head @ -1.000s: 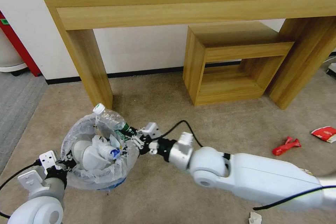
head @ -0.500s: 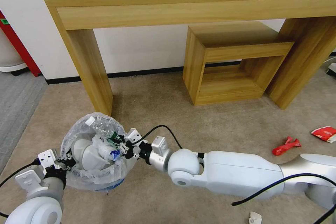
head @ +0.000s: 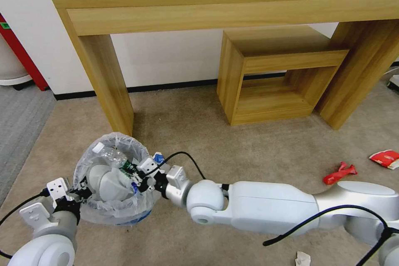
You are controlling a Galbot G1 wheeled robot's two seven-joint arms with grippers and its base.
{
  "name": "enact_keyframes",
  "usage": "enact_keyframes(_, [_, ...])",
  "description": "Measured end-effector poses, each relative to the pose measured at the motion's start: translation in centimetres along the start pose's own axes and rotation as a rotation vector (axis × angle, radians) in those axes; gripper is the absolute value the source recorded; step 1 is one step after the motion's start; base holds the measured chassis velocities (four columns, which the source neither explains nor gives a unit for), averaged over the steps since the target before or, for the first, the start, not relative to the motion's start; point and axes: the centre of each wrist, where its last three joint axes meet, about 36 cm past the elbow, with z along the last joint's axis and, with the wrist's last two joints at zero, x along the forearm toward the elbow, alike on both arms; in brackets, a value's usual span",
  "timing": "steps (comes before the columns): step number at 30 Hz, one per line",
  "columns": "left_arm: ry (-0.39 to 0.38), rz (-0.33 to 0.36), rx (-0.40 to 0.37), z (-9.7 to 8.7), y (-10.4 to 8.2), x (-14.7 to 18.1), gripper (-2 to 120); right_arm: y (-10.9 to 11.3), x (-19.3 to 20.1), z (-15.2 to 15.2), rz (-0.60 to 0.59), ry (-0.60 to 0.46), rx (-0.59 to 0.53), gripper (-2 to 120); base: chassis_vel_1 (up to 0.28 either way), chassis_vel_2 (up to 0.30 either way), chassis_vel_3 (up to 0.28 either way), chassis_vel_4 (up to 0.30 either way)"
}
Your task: Pick up the trash bin and place the garbage on the floor into it.
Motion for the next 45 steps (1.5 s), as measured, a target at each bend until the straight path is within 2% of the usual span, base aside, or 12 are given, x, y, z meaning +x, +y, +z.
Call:
enact_keyframes(12, [-0.001, 0.005, 0.001, 0.0, -0.1, 0.2, 1, 0.1, -1.5, 0.7, 0.022, 0.024, 0.016, 6, 0.0, 0.0, 0.0, 0.0])
enact_keyframes(15, [-0.001, 0.003, -0.001, 0.0, 0.0, 0.3, 1, 0.0, -1.8, 0.8, 0.03, 0.029, 0.019, 18, 0.0, 0.0, 0.0, 0.0])
enact_keyframes(16, [-0.001, 0.003, -0.001, 0.0, 0.0, 0.3, 1, 0.0, -1.8, 0.8, 0.03, 0.029, 0.019, 18, 0.0, 0.0, 0.0, 0.0])
enact_keyframes(18, [0.0, 0.002, -0.002, 0.0, 0.0, 0.4, 1, 0.1, -1.8, 0.9, 0.031, 0.03, 0.019, 30, 0.0, 0.0, 0.0, 0.0])
enact_keyframes(20, [-0.001, 0.002, -0.002, 0.0, 0.0, 0.4, 1, 0.0, -1.7, 0.9, 0.031, 0.03, 0.018, 33, 0.0, 0.0, 0.0, 0.0])
enact_keyframes(23, [-0.001, 0.002, -0.003, 0.0, 0.0, 0.3, 1, 0.1, -1.4, 0.9, 0.031, 0.027, 0.012, 48, 0.0, 0.0, 0.0, 0.0])
enact_keyframes(28, [0.002, -0.001, -0.004, 0.1, 0.1, 0.1, 1, -0.1, -0.9, 0.7, 0.036, 0.019, 0.005, 61, 0.0, 0.0, 0.0, 0.0])
enact_keyframes(30, [0.004, -0.003, -0.003, 0.2, 0.2, -0.1, 1, -0.4, -0.4, 0.5, 0.044, 0.01, 0.0, 73, 0.0, 0.0, 0.0, 0.0])
enact_keyframes(32, [0.006, -0.004, -0.003, 0.2, 0.2, -0.1, 1, -0.5, -0.2, 0.3, 0.049, 0.003, -0.005, 76, 0.0, 0.0, 0.0, 0.0])
enact_keyframes(35, [0.012, -0.009, -0.003, 0.4, 0.2, -0.3, 1, -0.9, 0.5, -0.1, 0.061, -0.016, -0.016, 91, 0.0, 0.0, 0.0, 0.0])
enact_keyframes(39, [0.013, -0.012, -0.004, 0.5, 0.3, -0.4, 1, -1.4, 1.3, -0.4, 0.067, -0.042, -0.033, 99, 0.0, 0.0, 0.0, 0.0])
enact_keyframes(45, [0.019, -0.025, -0.006, 0.5, 0.5, -0.6, 1, -2.5, 2.5, -0.3, 0.065, -0.077, -0.051, 100, 0.0, 0.0, 0.0, 0.0])
